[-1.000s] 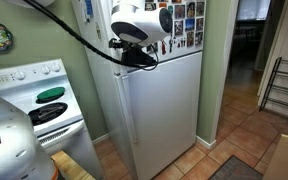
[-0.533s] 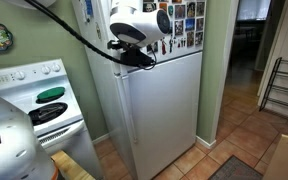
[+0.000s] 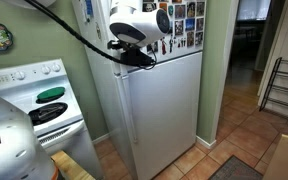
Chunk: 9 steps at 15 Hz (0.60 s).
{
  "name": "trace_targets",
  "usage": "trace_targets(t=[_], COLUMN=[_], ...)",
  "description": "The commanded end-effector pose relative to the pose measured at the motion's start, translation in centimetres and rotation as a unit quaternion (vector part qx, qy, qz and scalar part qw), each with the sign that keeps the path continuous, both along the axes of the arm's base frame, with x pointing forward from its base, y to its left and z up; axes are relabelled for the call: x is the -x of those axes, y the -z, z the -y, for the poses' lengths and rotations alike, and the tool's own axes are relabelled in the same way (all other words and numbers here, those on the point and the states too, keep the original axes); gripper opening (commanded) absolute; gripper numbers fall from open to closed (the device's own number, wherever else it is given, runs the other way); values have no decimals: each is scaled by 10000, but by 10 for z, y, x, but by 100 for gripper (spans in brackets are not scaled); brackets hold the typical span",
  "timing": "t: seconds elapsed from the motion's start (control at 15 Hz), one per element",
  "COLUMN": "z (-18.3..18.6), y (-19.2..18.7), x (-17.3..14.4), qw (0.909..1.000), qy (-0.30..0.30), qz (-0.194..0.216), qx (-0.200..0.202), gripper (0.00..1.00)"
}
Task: Open the top refrigerator door fully
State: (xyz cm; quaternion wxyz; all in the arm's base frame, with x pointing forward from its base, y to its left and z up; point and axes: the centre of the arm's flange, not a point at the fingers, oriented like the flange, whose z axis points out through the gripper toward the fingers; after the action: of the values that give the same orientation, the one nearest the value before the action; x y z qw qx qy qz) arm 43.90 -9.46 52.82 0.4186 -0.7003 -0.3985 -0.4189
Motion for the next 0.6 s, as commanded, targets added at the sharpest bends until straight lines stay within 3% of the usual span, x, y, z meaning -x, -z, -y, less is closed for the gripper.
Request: trace_targets(t=[0.0, 0.53], z=[39, 77], y=[1, 7], x=[4, 16], qw=[9988, 9979], qy=[442, 577], qz=[193, 253], qx=[129, 178], gripper=[0, 0])
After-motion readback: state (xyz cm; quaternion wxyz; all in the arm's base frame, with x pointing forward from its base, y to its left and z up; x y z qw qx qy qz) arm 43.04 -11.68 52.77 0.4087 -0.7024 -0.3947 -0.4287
